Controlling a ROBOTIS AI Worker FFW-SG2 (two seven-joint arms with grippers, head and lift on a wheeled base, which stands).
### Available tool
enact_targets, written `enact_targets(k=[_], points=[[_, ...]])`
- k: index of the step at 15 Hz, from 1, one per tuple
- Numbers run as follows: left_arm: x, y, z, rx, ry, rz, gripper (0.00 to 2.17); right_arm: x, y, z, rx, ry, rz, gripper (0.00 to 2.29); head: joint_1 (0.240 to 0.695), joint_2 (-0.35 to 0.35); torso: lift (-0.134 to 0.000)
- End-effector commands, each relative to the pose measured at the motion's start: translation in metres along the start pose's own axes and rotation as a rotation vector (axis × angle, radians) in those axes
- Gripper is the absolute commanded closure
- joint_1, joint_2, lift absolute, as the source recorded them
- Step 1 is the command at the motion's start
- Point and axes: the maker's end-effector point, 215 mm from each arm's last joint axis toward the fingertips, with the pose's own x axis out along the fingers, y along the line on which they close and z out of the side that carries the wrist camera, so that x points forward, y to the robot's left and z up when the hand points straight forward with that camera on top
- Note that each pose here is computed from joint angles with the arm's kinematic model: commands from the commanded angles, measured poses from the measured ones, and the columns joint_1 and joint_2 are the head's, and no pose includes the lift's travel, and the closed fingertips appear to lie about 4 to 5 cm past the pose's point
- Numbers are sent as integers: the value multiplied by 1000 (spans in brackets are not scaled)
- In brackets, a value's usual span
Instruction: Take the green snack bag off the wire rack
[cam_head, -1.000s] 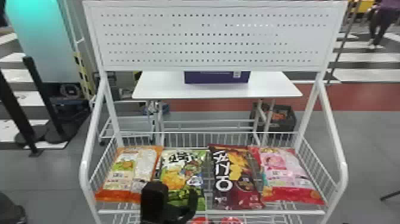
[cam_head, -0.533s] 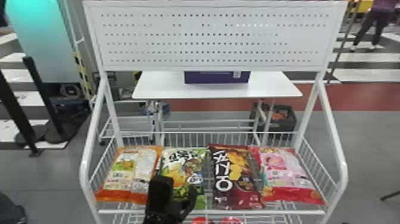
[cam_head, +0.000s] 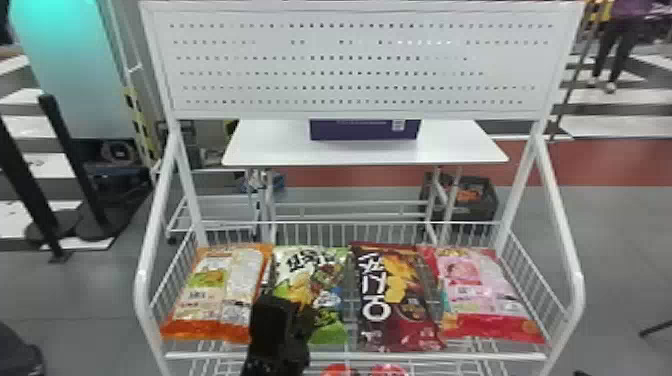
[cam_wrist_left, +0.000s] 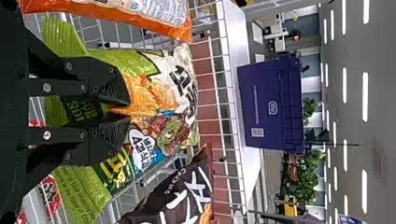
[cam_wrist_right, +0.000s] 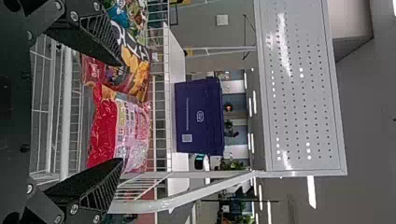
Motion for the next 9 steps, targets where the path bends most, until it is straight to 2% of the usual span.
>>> enact_targets(k=[1,5,6,9], points=[[-4,0,4,-6,-19,-2,1744,1,0,-1,2,0,-2,167,499,0,0],[-14,-4,14,-15,-44,-11,1744,2,0,-2,3,0,-1,167,499,0,0],[-18,-6,26,-25,-66,-16,1744,3,1,-2,3,-1,1,167,499,0,0],[-33,-1,30,-45,-94,-13,1744,3,2,-2,3,0,3,167,499,0,0]])
